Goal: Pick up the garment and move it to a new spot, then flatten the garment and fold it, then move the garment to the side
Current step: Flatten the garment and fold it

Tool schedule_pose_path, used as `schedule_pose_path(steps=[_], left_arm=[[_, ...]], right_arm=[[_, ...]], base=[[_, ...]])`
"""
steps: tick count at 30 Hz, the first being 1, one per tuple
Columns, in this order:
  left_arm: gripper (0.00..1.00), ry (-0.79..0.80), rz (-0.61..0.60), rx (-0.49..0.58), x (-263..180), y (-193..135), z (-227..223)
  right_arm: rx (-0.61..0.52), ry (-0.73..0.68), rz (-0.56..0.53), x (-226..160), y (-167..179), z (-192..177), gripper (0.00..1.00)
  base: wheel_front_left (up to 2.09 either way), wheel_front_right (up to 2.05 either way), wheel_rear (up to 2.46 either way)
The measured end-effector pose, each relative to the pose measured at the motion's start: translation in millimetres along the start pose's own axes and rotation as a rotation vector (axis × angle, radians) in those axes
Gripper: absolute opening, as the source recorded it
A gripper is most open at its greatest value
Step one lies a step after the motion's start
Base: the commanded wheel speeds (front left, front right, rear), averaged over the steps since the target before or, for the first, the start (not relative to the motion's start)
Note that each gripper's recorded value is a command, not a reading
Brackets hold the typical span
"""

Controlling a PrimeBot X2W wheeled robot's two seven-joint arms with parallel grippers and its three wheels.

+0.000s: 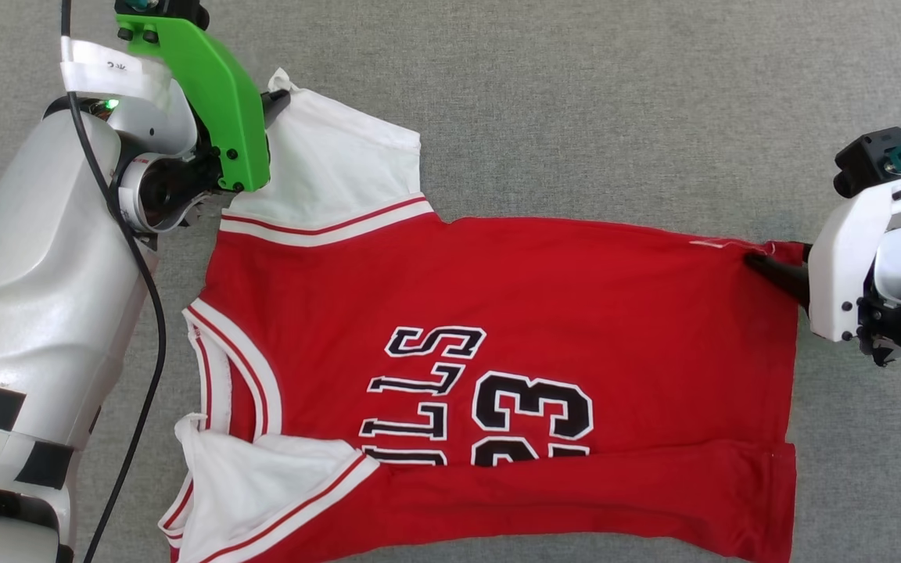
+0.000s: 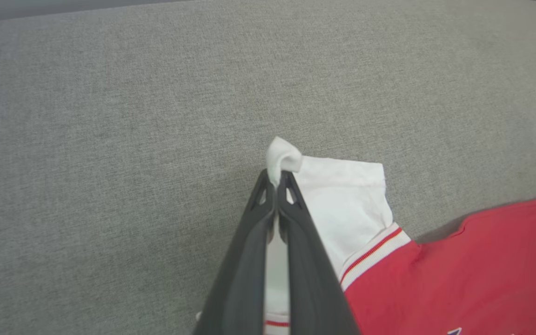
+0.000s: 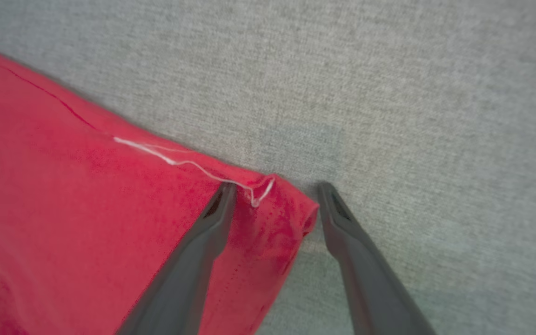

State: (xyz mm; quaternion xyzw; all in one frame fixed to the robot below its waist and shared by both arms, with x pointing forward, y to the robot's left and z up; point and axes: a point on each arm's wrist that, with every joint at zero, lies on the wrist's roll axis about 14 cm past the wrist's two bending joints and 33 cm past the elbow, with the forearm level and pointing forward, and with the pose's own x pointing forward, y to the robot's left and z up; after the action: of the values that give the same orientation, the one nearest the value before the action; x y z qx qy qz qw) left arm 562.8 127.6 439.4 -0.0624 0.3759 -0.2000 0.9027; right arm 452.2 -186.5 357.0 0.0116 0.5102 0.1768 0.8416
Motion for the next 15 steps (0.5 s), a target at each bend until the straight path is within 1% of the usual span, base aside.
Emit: schedule_pose_path(steps=[4,9,15], left_arm=[[0.00,-0.034,0.002,0.004,-4,2,5],[0.00,-0.108,0.020,0.016,-19,8,16],[0.00,-0.226,0.045,0.017,-46,15,31]], right_arm=[[0.021,-0.029,0.012,-2,1,8,0.00],[0.029,-0.176,0.017,-15,4,34,0.00],[0.041,-0.341,0.002,-39,2,61,0.00]], base=[[0.00,0.00,0.00],[0.00,0.00,0.00],[0.00,0.00,0.00]])
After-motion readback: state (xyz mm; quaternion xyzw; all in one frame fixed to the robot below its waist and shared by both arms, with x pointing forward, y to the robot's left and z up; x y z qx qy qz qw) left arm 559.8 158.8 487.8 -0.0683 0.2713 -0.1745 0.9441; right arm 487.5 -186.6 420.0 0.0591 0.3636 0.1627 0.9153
